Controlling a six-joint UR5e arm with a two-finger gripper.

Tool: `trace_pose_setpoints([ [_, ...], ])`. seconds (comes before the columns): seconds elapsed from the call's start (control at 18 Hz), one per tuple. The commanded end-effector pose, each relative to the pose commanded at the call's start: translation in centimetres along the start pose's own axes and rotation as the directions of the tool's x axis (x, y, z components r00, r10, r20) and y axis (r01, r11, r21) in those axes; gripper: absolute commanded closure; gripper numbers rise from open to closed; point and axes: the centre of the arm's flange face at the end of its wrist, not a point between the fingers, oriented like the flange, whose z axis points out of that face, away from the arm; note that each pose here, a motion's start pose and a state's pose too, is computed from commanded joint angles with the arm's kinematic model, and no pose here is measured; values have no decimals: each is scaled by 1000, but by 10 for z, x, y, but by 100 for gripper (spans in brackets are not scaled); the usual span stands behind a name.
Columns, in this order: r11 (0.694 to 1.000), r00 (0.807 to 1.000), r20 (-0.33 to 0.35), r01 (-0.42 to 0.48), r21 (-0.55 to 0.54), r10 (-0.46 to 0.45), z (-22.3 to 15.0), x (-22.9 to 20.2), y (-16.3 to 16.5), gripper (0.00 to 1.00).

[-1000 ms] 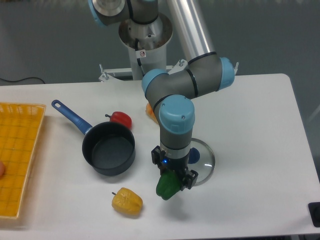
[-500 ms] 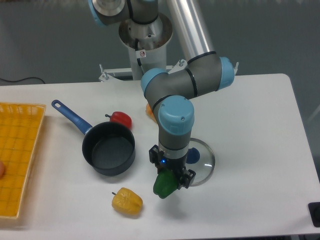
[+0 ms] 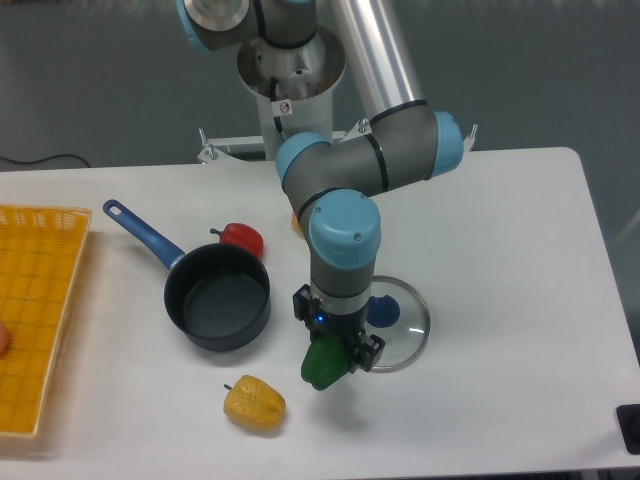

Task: Place the green chilies in the pot
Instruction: 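Carry the green chili toward the black saucepan and over its rim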

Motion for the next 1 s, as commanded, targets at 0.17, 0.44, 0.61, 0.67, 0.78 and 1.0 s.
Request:
trace_pose_setpoints([
  [0.17, 999, 999, -7, -38, -2, 38, -5, 10, -4, 44],
  [0.44, 993, 992, -44, -120, -10, 119, -14, 47, -23, 44],
  [0.61, 987, 986, -65, -158, -19, 156, -11, 67, -38, 44],
  [0.67, 985, 982, -80, -172, -26, 169, -10, 76, -43, 44],
  [0.78, 982, 978, -96, -187, -31, 184, -21, 90, -47, 44],
  [1.0, 969, 964, -114, -245, -31, 240, -20, 118, -58, 44],
])
